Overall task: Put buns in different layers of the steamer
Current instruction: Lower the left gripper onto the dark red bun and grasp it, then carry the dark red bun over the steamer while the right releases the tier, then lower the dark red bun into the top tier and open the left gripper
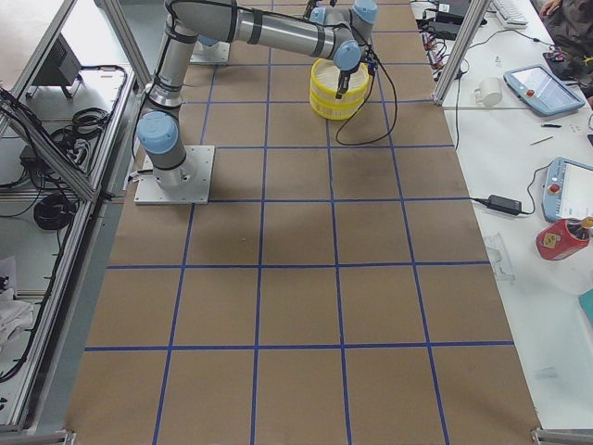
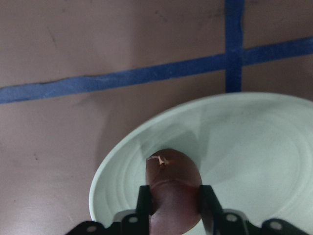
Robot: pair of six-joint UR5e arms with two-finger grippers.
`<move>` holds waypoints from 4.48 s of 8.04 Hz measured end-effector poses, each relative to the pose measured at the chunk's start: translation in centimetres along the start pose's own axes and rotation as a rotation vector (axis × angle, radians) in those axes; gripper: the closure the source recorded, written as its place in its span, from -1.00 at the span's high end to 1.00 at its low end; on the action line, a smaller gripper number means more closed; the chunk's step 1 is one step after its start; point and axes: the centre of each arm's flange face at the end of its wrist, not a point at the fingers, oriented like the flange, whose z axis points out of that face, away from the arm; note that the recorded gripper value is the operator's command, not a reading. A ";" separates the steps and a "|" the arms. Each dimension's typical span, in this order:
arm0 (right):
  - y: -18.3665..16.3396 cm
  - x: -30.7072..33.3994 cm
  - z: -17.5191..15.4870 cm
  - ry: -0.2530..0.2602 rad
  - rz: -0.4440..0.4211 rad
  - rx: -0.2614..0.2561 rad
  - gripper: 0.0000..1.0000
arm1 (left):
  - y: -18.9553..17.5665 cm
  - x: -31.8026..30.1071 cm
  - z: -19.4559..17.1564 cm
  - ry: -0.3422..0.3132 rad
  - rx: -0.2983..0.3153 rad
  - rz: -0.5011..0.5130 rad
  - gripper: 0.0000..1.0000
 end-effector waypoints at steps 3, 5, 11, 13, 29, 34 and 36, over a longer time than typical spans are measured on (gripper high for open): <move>-0.1 0.0 0.2 -0.003 0.007 0.010 0.84 | 0.0 0.1 0.1 0.006 -0.004 0.020 -1.00; -0.1 0.0 0.4 -0.007 0.012 0.022 1.00 | 0.3 0.2 -0.7 0.008 0.000 0.049 -1.00; 3.0 3.0 -9.0 -0.059 0.034 0.144 1.00 | 2.3 8.9 -9.0 0.039 0.149 0.092 -1.00; 6.0 7.7 -14.3 -0.066 0.087 0.144 1.00 | 2.5 13.9 -12.2 0.056 0.203 0.095 -1.00; 17.1 15.5 -17.4 -0.058 -0.025 0.113 1.00 | -2.8 43.0 -14.7 0.392 0.531 0.012 -0.17; 17.1 15.4 -17.4 -0.059 -0.059 0.114 1.00 | -4.3 43.5 -13.2 0.435 0.530 -0.034 0.75; 17.1 15.4 -17.4 -0.059 -0.057 0.113 1.00 | -3.6 44.5 -13.7 0.434 0.530 -0.043 1.00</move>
